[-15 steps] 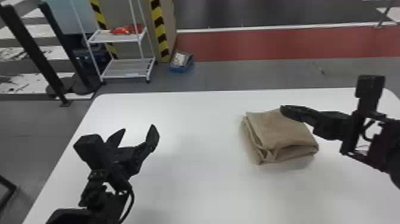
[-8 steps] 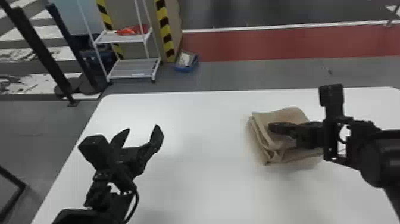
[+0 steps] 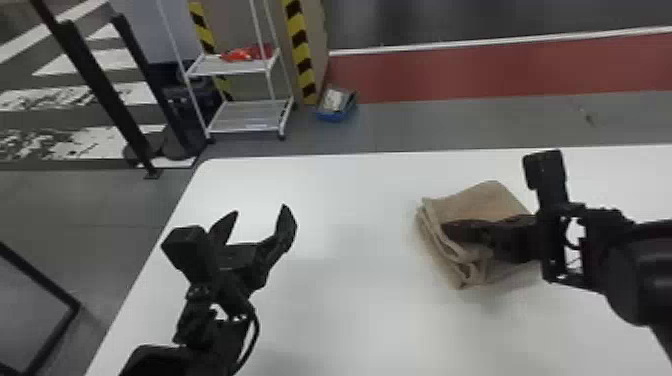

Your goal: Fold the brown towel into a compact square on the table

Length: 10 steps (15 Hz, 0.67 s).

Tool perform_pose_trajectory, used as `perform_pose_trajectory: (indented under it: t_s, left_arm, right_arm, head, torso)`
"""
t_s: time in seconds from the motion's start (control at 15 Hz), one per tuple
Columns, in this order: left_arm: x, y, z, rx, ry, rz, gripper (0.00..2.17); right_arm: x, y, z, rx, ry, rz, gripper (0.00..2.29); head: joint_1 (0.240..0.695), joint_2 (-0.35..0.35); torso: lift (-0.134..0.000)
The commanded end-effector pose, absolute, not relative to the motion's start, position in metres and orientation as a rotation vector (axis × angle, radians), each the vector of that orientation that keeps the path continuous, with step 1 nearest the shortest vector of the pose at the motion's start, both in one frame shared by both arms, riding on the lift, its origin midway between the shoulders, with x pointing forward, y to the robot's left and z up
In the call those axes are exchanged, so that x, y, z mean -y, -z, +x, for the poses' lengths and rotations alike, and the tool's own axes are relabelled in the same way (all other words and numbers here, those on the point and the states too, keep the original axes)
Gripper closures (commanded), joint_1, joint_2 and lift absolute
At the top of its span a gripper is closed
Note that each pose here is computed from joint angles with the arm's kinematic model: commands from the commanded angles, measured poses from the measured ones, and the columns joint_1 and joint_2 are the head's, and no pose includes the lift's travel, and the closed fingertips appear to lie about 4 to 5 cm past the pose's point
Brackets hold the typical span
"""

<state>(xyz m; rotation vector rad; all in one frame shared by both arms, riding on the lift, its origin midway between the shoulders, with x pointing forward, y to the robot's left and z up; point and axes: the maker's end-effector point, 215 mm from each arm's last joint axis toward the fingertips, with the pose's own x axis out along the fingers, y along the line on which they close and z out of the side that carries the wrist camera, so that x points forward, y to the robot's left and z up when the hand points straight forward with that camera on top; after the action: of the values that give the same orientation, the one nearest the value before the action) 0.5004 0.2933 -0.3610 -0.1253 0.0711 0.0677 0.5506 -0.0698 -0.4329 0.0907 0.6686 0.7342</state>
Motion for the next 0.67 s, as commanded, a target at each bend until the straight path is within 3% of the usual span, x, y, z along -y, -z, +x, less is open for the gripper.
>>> perform_pose_trajectory:
  t_s: [0.0,0.27,0.6]
  left_arm:
    - [-0.292,0.358,0.498,-0.056,-0.07,-0.071,0.05]
    - [-0.293,0.349,0.494,-0.015,-0.079,0.009,0.04]
    - [-0.293,0.35,0.494,-0.017,-0.08,0.003,0.04]
  right_arm:
    - [0.054,0.438,0.539,-0.679,-0.772,0.087,2.08]
    - [0.021,0.441,0.509,-0.706,-0.869,0.081,2.08]
    - [0.009,0.412,0.487,-0.642,-0.925,0.085,2.08]
  head:
    - [0.695,0.224]
    - [0.695,0.264]
    - [0.695,0.309]
  torso:
    - [-0.125]
    - [-0.125]
    - [-0.125]
